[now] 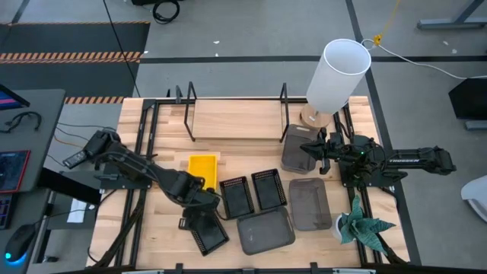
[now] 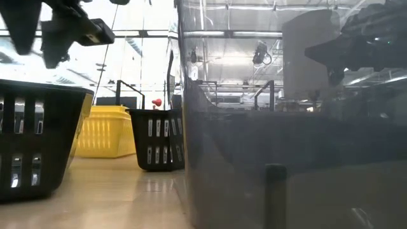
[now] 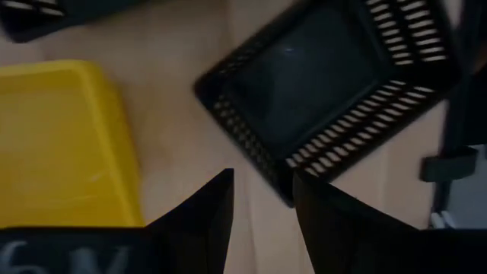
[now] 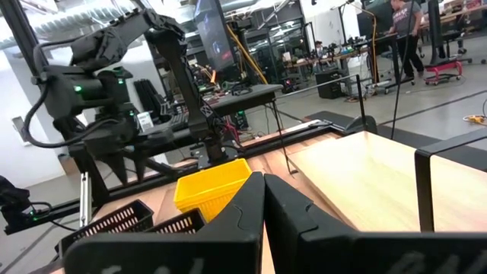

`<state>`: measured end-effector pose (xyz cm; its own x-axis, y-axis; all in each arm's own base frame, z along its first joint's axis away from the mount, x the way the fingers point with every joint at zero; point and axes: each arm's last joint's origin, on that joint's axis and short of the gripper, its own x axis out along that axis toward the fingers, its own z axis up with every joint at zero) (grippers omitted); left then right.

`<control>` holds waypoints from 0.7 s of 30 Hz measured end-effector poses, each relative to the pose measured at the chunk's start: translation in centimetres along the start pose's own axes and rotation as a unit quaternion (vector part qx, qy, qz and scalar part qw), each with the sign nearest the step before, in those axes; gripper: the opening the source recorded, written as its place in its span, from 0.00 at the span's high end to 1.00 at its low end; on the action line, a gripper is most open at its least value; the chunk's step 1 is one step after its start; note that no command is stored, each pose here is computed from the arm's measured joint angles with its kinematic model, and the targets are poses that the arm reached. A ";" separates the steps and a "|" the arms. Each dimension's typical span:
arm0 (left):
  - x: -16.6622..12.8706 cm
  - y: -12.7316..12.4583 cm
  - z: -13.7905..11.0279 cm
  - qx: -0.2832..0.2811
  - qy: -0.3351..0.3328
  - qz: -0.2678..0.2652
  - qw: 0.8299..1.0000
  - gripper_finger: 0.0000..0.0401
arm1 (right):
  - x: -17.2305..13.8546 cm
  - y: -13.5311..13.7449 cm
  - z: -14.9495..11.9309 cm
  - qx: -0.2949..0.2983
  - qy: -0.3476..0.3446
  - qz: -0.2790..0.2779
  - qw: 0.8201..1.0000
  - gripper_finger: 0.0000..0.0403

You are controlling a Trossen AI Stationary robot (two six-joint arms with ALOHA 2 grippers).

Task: Stack baskets on shelf by color
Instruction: Stack the bottom left black bin on the middle black bin

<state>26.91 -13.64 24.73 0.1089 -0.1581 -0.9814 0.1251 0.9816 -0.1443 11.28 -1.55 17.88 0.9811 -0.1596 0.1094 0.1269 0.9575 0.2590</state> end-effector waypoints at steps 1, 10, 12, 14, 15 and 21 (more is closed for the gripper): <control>0.0 -0.3 0.0 0.002 -0.001 -0.003 1.000 0.64 | 0.0 0.0 0.0 0.000 0.000 0.000 1.000 0.97; 0.7 -3.3 -0.1 0.050 -0.055 -0.027 0.997 0.64 | 0.0 0.0 0.0 0.000 0.000 0.000 1.000 0.97; 1.0 -4.0 -0.1 0.053 -0.080 -0.024 0.995 0.64 | 0.0 0.0 0.0 0.000 0.000 0.000 1.000 0.97; 1.2 -4.5 0.1 0.033 -0.110 -0.019 0.993 0.63 | 0.0 0.0 0.0 0.000 0.000 0.000 1.000 0.97; 1.2 -4.7 0.2 0.016 -0.124 -0.017 0.992 0.63 | 0.0 0.0 0.0 0.000 0.000 0.000 1.000 0.97; 0.8 -5.6 1.1 -0.090 -0.183 -0.055 0.977 0.63 | 0.0 0.0 0.0 0.000 0.000 0.000 1.000 0.97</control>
<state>27.38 -19.38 24.89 0.4546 -0.2593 -0.8521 -0.0165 0.9541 -0.2991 11.28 -1.55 17.87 0.9811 -0.1597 0.1090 0.1271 0.9575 0.2590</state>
